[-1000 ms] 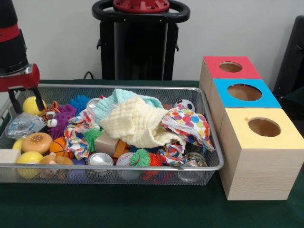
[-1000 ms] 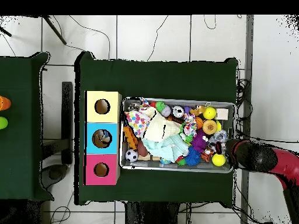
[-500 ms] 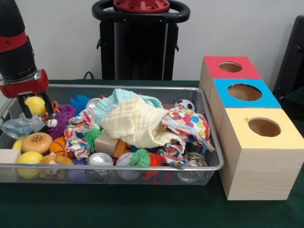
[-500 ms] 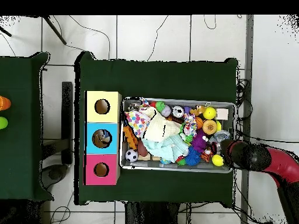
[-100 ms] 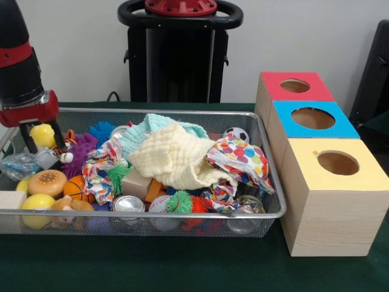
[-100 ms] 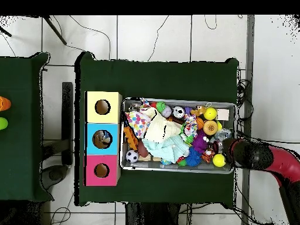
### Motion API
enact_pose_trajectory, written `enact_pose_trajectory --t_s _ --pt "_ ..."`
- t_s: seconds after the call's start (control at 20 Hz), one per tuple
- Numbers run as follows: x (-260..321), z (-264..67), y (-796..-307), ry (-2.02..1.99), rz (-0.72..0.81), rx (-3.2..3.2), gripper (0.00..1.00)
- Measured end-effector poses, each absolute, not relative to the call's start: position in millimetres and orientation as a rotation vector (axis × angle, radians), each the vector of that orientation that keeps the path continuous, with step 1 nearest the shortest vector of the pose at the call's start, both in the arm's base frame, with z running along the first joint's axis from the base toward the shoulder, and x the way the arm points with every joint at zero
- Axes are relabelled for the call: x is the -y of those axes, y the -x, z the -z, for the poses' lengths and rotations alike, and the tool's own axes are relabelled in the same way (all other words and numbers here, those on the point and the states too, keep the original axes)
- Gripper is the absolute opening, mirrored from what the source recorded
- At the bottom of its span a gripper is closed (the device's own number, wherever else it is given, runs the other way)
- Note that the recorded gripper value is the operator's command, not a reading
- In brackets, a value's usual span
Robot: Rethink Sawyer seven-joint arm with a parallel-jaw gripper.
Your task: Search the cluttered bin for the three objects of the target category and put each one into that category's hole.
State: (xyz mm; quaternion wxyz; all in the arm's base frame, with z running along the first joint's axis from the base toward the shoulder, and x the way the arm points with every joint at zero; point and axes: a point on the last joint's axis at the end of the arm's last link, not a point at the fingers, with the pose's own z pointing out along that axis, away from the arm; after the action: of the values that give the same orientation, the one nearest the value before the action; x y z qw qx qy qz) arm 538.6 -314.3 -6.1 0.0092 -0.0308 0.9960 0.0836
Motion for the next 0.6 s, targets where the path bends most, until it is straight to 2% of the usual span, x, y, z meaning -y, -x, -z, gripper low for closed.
enact_pose_trajectory --t_s 0.6 --pt "316.2 -6.6 -565.3 0.074 -0.28 -3.163 1.0"
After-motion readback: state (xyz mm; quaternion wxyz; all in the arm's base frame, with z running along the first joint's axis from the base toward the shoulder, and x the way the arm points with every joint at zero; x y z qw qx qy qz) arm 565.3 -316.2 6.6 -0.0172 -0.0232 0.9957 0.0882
